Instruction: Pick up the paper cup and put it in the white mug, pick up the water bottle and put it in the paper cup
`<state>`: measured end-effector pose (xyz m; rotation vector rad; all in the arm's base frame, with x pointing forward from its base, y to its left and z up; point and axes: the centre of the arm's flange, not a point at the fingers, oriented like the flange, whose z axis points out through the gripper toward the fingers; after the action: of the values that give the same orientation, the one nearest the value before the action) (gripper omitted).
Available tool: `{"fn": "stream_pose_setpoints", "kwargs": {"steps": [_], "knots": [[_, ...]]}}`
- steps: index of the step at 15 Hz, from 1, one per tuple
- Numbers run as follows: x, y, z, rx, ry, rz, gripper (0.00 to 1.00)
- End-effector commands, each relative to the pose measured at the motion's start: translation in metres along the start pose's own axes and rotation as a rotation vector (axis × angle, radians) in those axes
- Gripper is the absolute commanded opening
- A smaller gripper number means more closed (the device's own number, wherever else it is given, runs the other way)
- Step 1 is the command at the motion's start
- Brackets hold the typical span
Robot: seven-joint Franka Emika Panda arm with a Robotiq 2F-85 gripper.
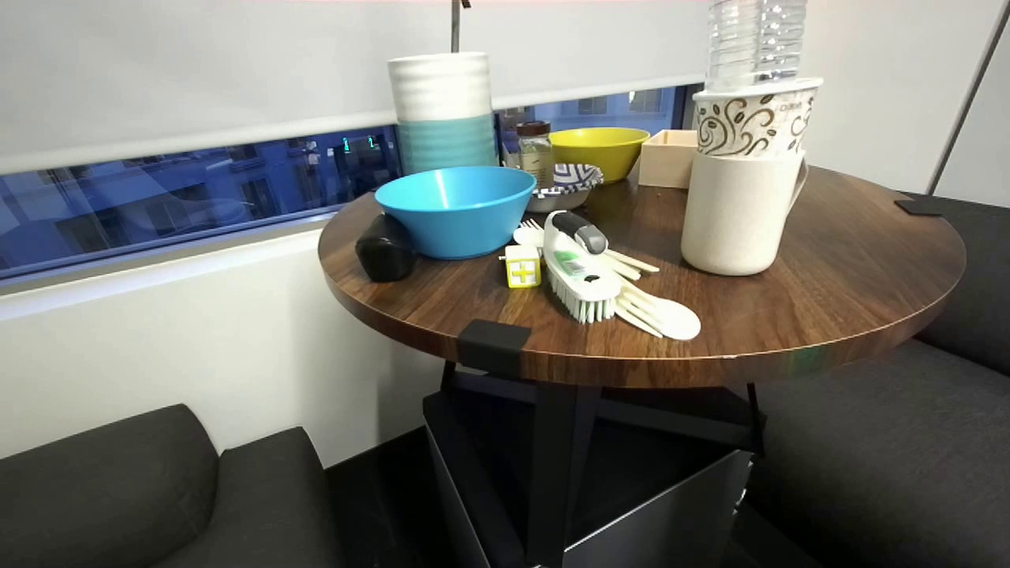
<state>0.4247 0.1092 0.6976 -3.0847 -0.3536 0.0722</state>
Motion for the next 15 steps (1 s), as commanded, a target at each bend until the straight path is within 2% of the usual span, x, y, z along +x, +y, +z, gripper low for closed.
{"fn": "stream_pose_setpoints", "kwargs": {"steps": [1,10,11,12,14,15], "knots": [[-0.003,0.0,0.001,0.015,-0.016,-0.018,0.08],[-0.001,-0.003,0.019,0.024,-0.049,-0.034,0.08],[-0.001,-0.002,0.02,0.026,-0.053,-0.035,0.17],[-0.001,-0.002,0.021,0.027,-0.053,-0.034,0.34],[-0.001,-0.001,0.022,0.03,-0.055,-0.033,0.33],[-0.001,-0.001,0.021,0.033,-0.053,-0.031,0.43]]}}
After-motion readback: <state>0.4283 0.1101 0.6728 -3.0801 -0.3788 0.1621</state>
